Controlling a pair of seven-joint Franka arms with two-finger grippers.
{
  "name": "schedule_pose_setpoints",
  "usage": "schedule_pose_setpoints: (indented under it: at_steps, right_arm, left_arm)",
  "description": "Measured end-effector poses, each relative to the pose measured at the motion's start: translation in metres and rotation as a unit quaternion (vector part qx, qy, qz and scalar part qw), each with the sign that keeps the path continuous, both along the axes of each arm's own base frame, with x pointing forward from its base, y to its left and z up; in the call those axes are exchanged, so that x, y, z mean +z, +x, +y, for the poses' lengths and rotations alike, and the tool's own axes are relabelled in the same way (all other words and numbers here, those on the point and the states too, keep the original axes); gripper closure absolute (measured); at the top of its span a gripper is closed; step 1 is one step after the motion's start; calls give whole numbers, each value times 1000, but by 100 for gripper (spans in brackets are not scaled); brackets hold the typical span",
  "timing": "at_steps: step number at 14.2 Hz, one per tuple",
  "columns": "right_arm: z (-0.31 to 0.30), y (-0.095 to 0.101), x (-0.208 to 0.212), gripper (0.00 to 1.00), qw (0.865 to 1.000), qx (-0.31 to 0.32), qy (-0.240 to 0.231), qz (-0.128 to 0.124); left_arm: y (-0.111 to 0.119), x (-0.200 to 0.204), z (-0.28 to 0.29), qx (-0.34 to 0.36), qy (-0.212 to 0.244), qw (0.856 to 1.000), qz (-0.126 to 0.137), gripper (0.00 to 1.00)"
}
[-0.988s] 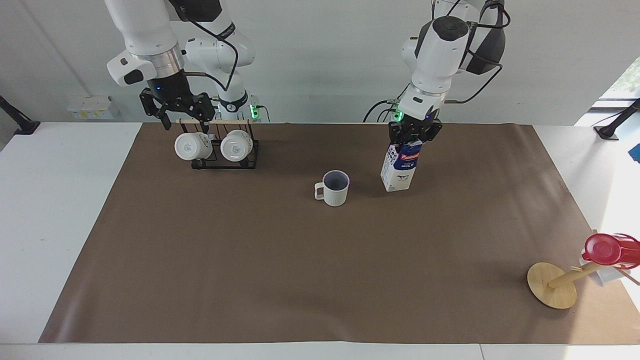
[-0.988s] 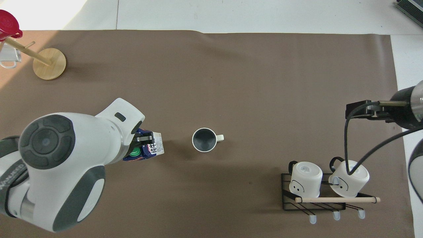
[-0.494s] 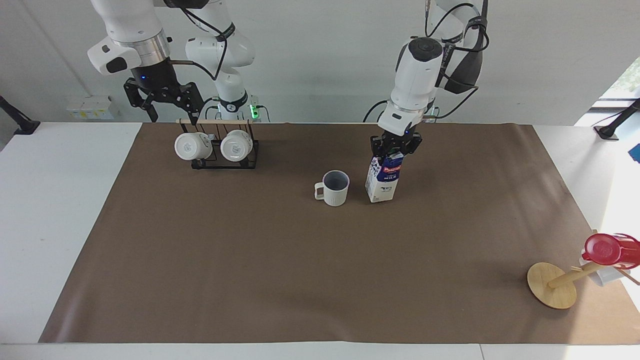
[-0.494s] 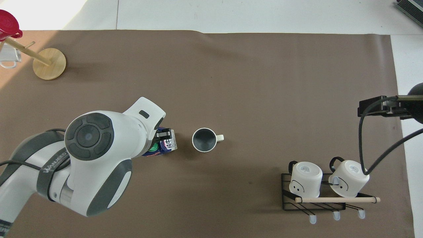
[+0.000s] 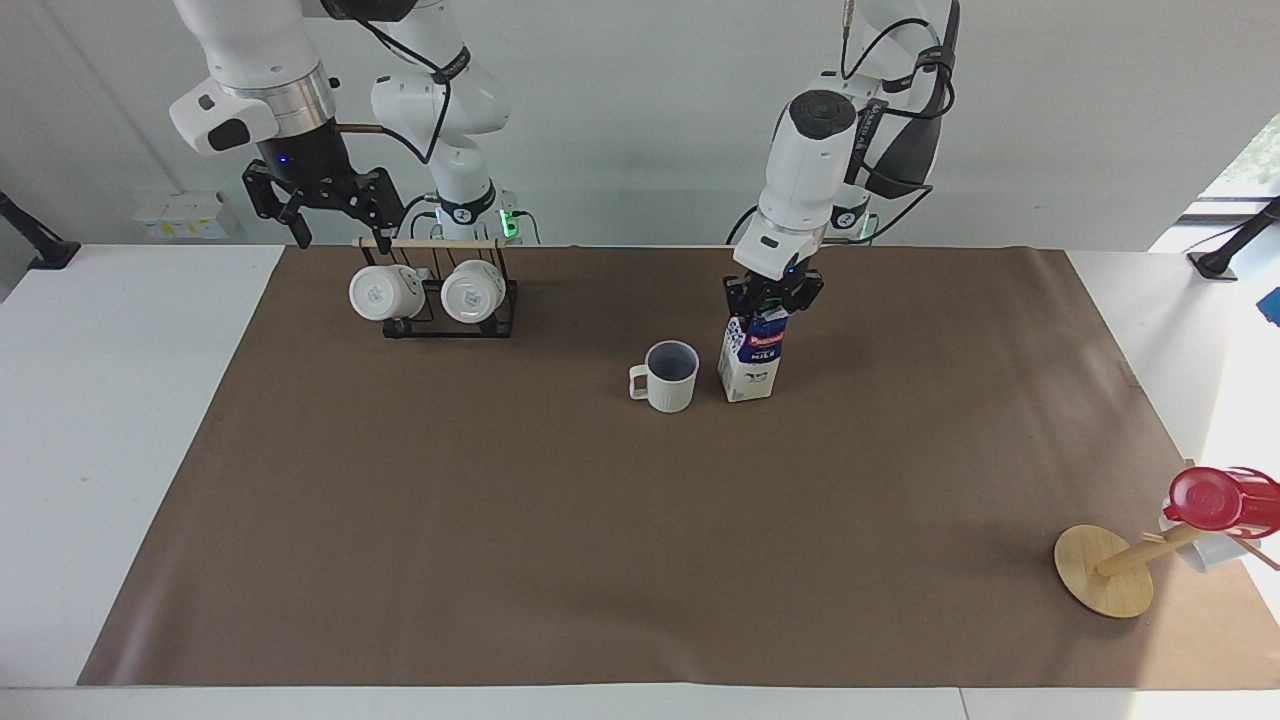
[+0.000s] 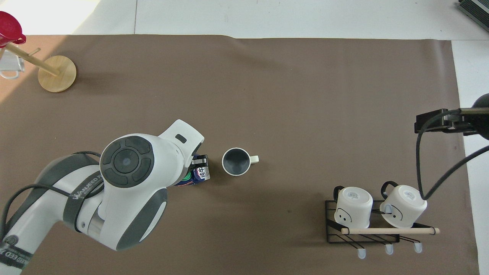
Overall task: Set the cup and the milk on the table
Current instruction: 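Carry the milk carton beside the black mug with the left gripper and lower it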
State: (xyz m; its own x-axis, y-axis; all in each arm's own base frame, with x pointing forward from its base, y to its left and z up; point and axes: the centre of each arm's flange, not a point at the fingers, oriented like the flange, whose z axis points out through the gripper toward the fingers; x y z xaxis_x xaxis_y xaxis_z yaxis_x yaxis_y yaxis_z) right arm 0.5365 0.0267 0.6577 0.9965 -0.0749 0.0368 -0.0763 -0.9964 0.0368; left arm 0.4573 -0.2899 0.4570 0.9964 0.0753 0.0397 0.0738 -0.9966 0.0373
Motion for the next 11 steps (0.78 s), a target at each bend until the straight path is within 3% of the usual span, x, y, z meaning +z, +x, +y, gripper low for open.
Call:
schedule_pose_setpoints:
  at_steps: [4,11]
  right_arm:
    - [-13,0,0,0,1000,-12,0,0]
    - [-22,1,0,0,1000,-20,0,0]
  left_arm:
    - [1,-1,1,1,0,1000,0,44]
    - [2,0,2,3,-2,1000,-4,27]
